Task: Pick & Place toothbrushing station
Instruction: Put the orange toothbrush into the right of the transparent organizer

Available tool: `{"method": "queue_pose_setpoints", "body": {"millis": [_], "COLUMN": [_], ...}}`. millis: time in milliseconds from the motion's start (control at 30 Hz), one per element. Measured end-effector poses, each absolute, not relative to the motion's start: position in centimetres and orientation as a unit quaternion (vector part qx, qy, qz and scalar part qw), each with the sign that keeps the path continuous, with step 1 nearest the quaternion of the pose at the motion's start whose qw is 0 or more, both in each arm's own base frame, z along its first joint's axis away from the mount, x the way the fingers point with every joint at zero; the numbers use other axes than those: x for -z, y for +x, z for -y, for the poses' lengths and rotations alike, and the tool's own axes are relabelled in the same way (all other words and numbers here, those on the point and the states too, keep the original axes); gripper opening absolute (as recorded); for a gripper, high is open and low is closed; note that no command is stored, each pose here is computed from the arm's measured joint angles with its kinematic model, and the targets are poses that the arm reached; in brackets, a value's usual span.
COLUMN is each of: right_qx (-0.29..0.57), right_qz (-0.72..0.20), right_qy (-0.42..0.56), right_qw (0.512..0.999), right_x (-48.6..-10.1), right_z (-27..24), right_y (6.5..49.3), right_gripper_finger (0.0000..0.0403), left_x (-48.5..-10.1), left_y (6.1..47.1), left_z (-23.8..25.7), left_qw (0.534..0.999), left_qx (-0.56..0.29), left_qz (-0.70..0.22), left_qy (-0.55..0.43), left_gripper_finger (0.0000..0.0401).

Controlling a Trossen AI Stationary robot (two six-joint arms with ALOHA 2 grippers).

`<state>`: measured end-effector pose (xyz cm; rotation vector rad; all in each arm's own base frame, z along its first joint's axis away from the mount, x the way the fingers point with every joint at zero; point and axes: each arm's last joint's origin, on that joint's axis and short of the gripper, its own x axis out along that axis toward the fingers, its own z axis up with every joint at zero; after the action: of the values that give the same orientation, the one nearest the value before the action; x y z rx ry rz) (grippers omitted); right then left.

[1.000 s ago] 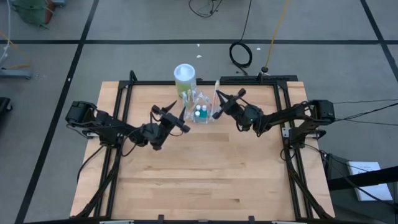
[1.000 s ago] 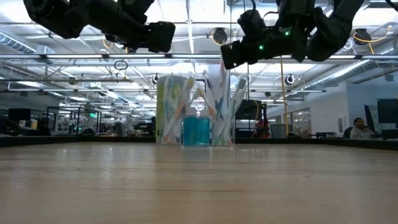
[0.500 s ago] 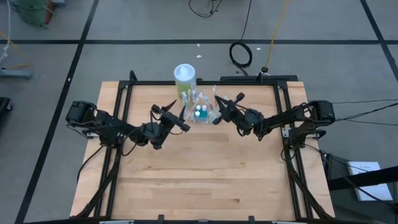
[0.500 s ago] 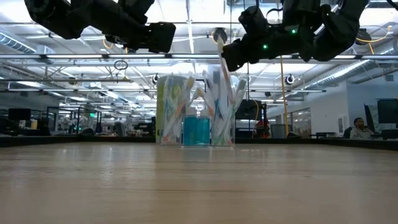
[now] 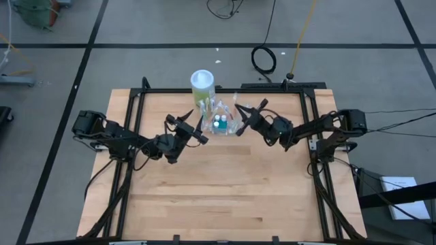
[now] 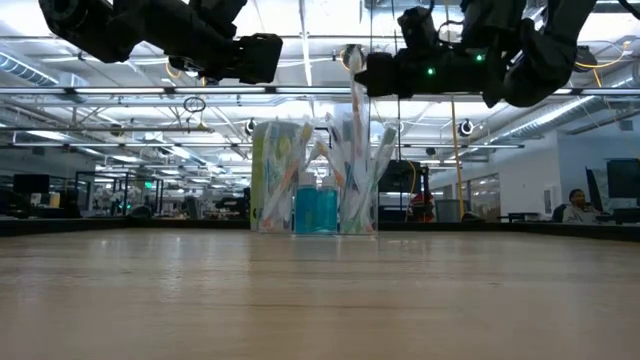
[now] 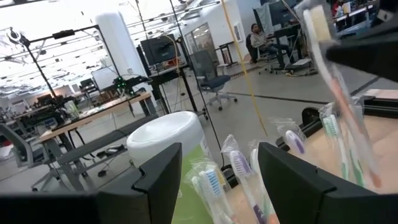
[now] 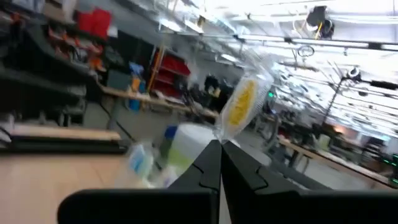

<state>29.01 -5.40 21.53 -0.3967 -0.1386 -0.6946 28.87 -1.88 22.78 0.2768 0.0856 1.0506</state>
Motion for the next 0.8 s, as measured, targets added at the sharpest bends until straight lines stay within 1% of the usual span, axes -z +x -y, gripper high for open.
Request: {"method": "queue_pose_setpoints", "body": {"millis": [100, 233, 467, 600, 667, 800], "right_qx": [0.344, 0.345, 0.333, 0.368, 0.381, 0.365], "right_qz": [0.060, 0.029, -0.036, -0.083, -0.103, -0.102], "right_qy": [-0.186, -0.149, -0.167, -0.192, -0.189, -0.147], "right_qw": [0.918, 0.926, 0.927, 0.906, 0.899, 0.914], "right_x": [-21.4, -19.8, -16.1, -15.7, -15.8, -16.3], "right_z": [6.0, 6.4, 5.7, 4.6, 3.8, 2.3], "right_y": [28.9, 29.4, 30.5, 30.4, 29.9, 28.5], "right_gripper_finger": [0.0000, 0.0000, 0.0000, 0.0000, 0.0000, 0.0000], "left_x": [-22.8, -22.8, -22.8, -22.8, -23.2, -24.7], "left_y": [28.9, 28.9, 28.9, 28.8, 28.5, 27.6], "left_z": [1.9, 1.9, 1.9, 2.5, 3.2, 4.3], "left_qw": [0.855, 0.855, 0.855, 0.861, 0.867, 0.877], "left_qx": [-0.500, -0.500, -0.500, -0.491, -0.481, -0.468], "left_qz": [-0.041, -0.042, -0.043, -0.037, -0.033, -0.013], "left_qy": [0.132, 0.133, 0.135, 0.128, 0.127, 0.109], "left_gripper_finger": [0.0218, 0.0218, 0.0218, 0.0218, 0.0218, 0.0217]}}
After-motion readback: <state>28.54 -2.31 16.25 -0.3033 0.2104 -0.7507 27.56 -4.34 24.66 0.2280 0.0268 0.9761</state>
